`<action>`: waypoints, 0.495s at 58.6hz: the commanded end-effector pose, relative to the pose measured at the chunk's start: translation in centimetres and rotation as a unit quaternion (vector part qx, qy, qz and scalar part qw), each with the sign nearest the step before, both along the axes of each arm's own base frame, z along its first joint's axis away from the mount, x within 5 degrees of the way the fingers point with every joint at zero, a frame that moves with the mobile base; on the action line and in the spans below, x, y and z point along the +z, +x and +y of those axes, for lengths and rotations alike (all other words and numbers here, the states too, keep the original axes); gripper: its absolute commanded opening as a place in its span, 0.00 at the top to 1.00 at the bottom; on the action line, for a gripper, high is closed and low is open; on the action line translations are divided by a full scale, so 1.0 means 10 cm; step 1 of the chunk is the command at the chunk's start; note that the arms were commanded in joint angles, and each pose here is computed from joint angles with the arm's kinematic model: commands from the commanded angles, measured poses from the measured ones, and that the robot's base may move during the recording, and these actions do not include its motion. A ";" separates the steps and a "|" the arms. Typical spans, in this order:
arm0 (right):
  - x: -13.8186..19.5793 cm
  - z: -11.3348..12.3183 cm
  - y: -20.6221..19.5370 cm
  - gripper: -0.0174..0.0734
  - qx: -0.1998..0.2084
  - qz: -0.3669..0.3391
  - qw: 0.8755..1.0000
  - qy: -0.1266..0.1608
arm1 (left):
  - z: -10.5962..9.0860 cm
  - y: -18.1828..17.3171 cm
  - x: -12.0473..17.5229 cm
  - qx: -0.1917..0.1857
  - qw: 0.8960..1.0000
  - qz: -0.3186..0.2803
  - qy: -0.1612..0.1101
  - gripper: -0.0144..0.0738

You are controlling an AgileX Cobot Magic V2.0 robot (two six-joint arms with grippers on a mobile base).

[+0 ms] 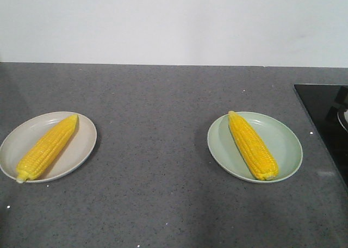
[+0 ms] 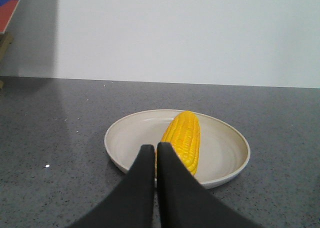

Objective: Distribute corn equally

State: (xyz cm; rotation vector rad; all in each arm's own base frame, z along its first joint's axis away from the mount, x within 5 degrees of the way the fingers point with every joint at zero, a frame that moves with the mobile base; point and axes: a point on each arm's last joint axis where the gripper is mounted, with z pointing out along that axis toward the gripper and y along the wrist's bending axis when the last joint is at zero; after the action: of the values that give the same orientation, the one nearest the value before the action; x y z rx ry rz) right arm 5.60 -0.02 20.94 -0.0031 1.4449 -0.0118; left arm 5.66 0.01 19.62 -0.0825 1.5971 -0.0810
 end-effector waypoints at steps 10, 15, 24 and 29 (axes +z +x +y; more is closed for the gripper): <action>0.06 0.01 -0.02 0.81 0.004 -0.059 0.998 -0.018 | -0.01 -0.02 0.16 -0.006 0.998 -0.059 -0.005 0.84; 0.08 0.02 -0.03 0.81 0.005 -0.075 0.997 -0.037 | -0.01 -0.02 0.16 -0.006 0.998 -0.059 -0.005 0.84; 0.11 0.03 -0.03 0.81 0.007 -0.089 0.995 -0.045 | -0.01 -0.02 0.16 -0.006 0.998 -0.059 -0.005 0.84; 0.11 0.03 -0.03 0.81 0.007 -0.088 0.995 -0.045 | -0.01 -0.02 0.16 -0.006 0.998 -0.059 -0.005 0.84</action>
State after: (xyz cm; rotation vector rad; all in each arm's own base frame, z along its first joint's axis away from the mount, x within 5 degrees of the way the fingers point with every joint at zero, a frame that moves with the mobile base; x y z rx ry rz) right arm 5.43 0.16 21.89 -0.0692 1.3371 -0.0621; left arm 5.66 0.01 19.62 -0.0825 1.5971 -0.0810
